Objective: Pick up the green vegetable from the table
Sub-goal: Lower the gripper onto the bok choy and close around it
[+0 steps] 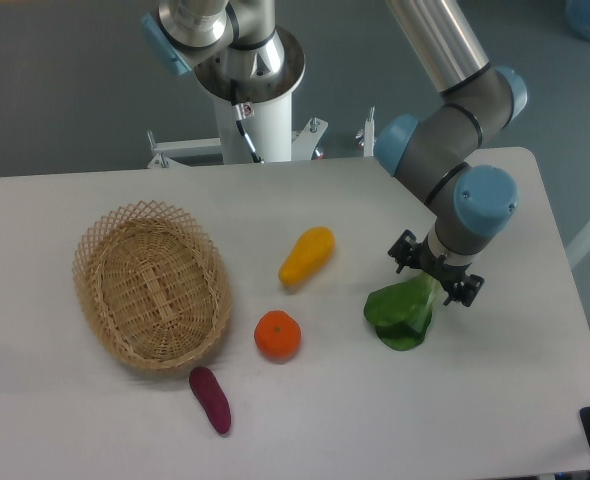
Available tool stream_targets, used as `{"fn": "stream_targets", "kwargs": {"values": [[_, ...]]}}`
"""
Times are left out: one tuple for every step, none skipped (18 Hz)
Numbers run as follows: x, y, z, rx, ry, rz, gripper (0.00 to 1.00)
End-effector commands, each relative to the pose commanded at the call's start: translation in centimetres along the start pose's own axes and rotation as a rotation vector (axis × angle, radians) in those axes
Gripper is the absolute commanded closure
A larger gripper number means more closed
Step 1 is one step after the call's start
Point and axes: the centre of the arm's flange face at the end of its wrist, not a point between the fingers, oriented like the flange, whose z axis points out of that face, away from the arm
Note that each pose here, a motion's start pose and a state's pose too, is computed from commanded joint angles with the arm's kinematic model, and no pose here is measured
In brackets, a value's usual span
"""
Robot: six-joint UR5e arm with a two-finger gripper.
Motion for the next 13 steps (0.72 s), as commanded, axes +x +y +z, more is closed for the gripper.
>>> {"fn": "stream_targets", "kwargs": {"values": [[0.5,0.0,0.6,-0.001,0.012,0.001,0.00],[0.6,-0.1,0.9,-0.004,0.018,0.003,0.00],[0.6,-0.1,0.9,-0.004,0.017,0.005,0.00],[0.4,0.0,0.7,-0.003,0.012,0.005,0.00],[0.4,0.0,0.4,-0.002,0.008,0.000,0.12],[0.3,0.0,0.2,-0.001,0.005,-0.002,0.35],[0.3,0.0,0.0,-0.002,0.001,-0.003,0.58],[0.3,-0.1,0.0,-0.005,0.001,-0.009,0.72],[0.3,-0.1,-0.1,-0.004,-0.004,-0.026,0.80],[0.1,-0.1,-0.4,-0.005,-0.012,-0.043,0.83],[0.0,0.0,-0.6,-0.011,-0.021,-0.049,0.82],[0.0,0.0,-0.9,-0.018,-0.031,-0.048,0.83],[-0.1,0.1,-1.3,-0.019,-0.036,-0.049,0.83]]}}
